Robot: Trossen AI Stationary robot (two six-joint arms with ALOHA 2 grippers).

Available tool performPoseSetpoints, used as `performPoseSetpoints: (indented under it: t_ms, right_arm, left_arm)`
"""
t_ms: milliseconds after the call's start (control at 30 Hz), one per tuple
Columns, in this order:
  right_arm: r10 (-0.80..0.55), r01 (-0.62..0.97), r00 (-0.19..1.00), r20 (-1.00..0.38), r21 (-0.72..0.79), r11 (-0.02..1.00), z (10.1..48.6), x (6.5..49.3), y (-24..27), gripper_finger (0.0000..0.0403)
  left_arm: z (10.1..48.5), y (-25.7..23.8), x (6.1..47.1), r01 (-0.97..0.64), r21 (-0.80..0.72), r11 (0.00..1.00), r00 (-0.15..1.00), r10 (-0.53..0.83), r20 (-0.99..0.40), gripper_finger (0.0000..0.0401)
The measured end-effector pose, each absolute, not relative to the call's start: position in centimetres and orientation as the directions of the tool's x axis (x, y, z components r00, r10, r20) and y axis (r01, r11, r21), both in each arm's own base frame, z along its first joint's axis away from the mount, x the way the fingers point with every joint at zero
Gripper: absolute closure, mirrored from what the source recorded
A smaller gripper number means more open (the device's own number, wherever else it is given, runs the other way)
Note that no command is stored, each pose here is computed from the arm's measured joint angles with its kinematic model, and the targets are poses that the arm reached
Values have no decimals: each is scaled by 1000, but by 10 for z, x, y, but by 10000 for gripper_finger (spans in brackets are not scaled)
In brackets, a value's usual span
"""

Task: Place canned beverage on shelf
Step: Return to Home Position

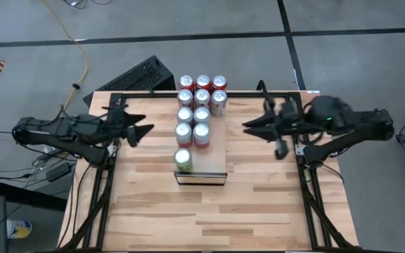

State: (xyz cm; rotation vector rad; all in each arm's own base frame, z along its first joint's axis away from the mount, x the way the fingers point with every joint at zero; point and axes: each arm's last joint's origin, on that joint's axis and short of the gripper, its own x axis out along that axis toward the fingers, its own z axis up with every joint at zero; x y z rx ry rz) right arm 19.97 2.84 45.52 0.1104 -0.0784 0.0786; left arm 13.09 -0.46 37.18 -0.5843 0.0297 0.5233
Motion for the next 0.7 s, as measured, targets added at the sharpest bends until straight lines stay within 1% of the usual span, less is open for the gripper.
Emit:
performPoseSetpoints:
  t_ms: [67, 133, 167, 233, 300, 367, 433, 500, 567, 700]
  right_arm:
    - [70, -75, 994, 86, 66, 995, 459, 185, 25, 340]
    - [71, -76, 995, 69, 75, 994, 459, 175, 24, 340]
    - [71, -75, 996, 59, 62, 995, 459, 169, 23, 340]
    - [76, -76, 997, 21, 17, 997, 457, 158, 22, 340]
    - [65, -66, 998, 15, 21, 998, 457, 150, 20, 340]
    - [29, -29, 1000, 2, 38, 999, 457, 144, 16, 340]
    - [-2, 2, 1000, -11, 36, 999, 456, 139, 11, 340]
    - [-24, 24, 1000, -14, 35, 999, 456, 133, 8, 340]
    - [-48, 48, 999, -2, 36, 998, 457, 126, 4, 340]
    - [-98, 96, 994, 40, 41, 994, 461, 101, -2, 340]
  left_arm:
    - [372, -3, 123, -496, -491, 716, 861, 480, -169, 38]
    - [375, -2, 118, -478, -522, 706, 867, 475, -152, 38]
    - [377, -2, 116, -469, -510, 721, 871, 472, -135, 38]
    - [382, -3, 115, -413, -424, 806, 905, 415, -93, 38]
    - [388, -6, 114, -309, -319, 896, 949, 314, -38, 38]
    - [394, -8, 115, -209, -265, 941, 975, 222, 20, 38]
    - [397, -8, 115, -167, -228, 959, 982, 182, 47, 38]
    - [397, -7, 111, -160, -220, 962, 983, 175, 52, 38]
    - [397, -5, 107, -166, -238, 957, 982, 183, 54, 38]
    - [401, -2, 92, -142, -268, 953, 979, 176, 106, 38]
